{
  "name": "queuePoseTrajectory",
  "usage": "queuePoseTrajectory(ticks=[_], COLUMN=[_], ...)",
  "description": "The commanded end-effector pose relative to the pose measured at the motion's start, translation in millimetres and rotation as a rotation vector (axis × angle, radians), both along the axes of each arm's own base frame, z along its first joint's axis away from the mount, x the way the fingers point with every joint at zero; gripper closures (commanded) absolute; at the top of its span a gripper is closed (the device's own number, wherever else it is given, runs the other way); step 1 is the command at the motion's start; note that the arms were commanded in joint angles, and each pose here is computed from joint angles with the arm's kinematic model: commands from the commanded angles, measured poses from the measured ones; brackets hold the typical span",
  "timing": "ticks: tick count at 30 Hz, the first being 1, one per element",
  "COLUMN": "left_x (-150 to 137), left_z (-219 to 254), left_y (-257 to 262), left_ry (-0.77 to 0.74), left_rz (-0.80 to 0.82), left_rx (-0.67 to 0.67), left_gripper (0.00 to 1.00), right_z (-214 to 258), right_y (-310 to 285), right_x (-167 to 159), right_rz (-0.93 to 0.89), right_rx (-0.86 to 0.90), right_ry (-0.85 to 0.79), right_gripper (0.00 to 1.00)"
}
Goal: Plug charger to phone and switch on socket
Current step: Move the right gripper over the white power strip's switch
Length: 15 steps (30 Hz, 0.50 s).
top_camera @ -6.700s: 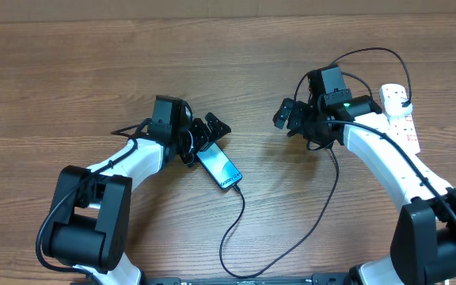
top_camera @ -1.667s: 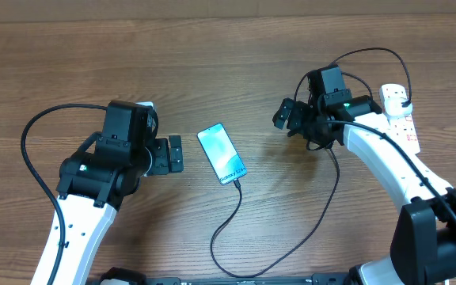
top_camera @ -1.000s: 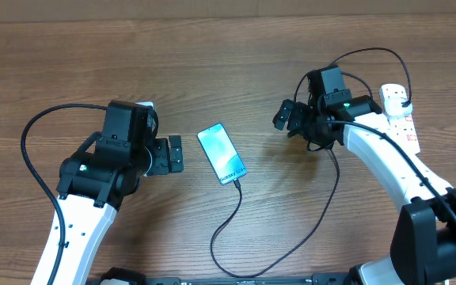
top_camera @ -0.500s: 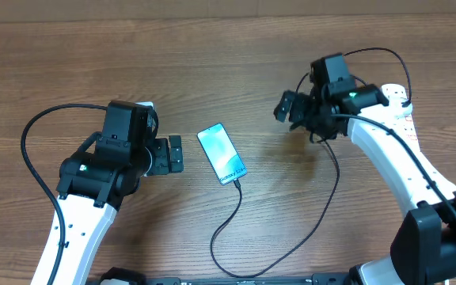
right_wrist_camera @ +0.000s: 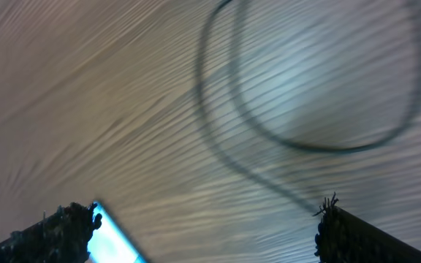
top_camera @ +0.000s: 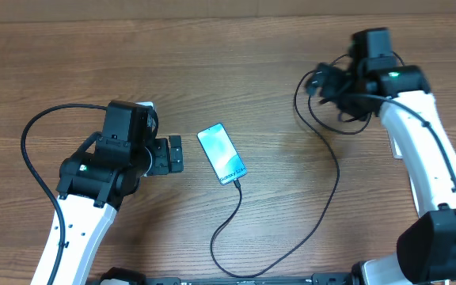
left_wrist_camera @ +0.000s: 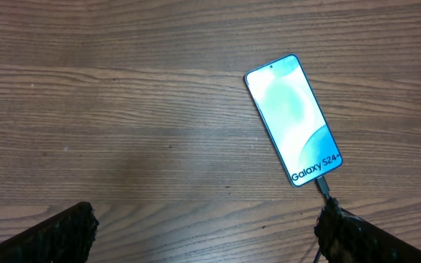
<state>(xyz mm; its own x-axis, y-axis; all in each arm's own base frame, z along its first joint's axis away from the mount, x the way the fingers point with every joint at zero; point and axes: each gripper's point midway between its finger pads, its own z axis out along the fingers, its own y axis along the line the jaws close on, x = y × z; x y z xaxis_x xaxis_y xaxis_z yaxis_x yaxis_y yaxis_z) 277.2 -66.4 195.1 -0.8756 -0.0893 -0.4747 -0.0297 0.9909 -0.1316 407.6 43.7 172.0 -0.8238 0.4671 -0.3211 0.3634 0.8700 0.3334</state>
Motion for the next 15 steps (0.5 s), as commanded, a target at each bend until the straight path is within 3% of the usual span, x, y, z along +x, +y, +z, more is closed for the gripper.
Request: queuePoseTrajectory(ticks=[1,8,15], left_x=[3.6,3.6,3.6], left_z=[6.1,6.1,6.1], left_y=[2.9,2.9,2.9], left_ry=[-0.022,-0.022,-0.021], left_rz=[-0.007,-0.007,-0.007], left_rx=[0.018,0.018,0.018], left_gripper=[0.00,0.00,0.00], right_z=[15.9,16.9,14.5], right_y=[-38.7,-120.9,-166.1], right_x=[6.4,0.6,-7.4], right_rz=[-0.068,-0.262,-0.302], right_rx=[-0.029,-0.020,-0.005], right_ry=[-0.048,-0.053,-0.080], right_gripper=[0.00,0.00,0.00])
